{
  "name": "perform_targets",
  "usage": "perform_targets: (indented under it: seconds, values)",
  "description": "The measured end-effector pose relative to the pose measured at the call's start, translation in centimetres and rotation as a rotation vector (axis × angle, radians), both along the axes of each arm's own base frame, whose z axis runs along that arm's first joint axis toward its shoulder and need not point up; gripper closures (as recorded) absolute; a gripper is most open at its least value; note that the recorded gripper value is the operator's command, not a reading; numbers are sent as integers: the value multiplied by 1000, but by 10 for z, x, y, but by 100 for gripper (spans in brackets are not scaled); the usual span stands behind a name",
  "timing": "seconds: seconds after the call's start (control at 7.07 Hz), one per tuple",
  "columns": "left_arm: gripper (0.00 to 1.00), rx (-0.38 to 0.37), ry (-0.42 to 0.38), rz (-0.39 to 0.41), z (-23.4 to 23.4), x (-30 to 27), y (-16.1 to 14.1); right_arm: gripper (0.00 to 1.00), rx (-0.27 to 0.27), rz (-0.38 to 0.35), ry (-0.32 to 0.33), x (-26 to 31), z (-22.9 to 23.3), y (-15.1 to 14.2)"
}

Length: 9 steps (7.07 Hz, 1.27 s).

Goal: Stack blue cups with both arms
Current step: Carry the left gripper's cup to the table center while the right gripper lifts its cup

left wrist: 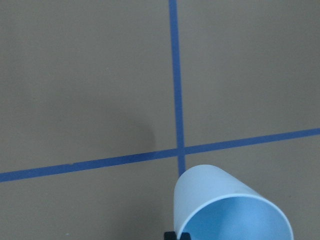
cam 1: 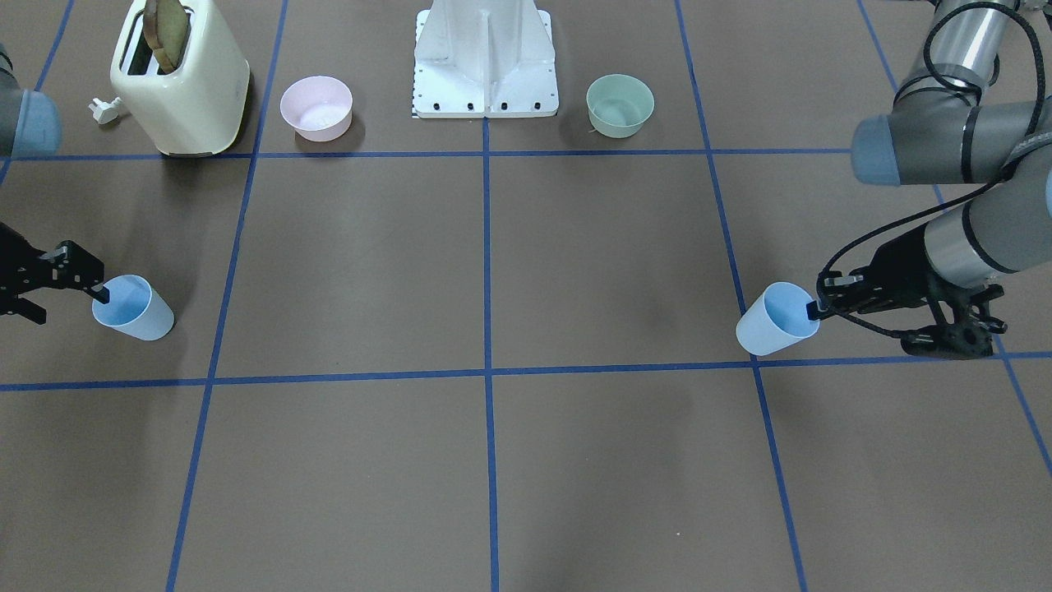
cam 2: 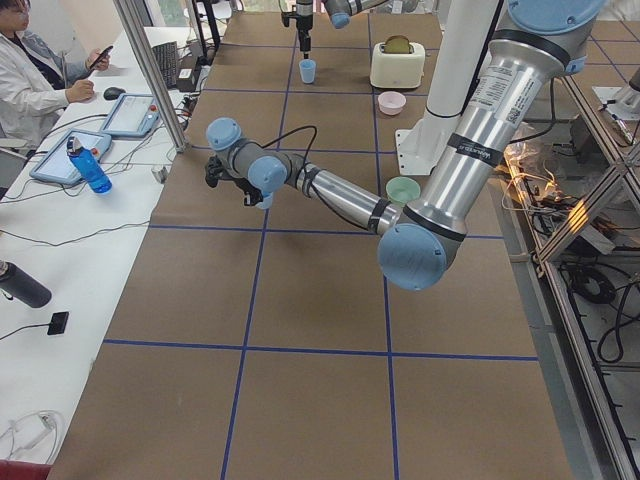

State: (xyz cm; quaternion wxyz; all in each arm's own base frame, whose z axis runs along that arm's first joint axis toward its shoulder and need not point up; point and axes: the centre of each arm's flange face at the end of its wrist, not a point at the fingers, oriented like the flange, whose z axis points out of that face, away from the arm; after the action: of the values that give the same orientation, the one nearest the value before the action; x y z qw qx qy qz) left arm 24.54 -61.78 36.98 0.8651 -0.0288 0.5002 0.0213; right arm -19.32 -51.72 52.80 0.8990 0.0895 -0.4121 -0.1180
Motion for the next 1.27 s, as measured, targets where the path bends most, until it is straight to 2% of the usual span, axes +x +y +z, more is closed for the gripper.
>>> perform_targets:
  seconds: [0.42,0.57,0.85,0.99,1.27]
  values:
    - [100,-105,-28,-54,-85,93,15,22,5,-12,17,-11,2,4]
    - [100,-131,-27,-58,-109,122,24,31,12,-18,33,-19,4,6]
    - [100,-159,-35,-72,-151,176,43,42,19,-31,56,-31,8,10]
    - [100,-179,-39,-79,-169,201,48,52,20,-35,61,-34,9,11]
    - [100,-196,-43,-78,-186,229,56,90,22,-38,65,-37,10,12]
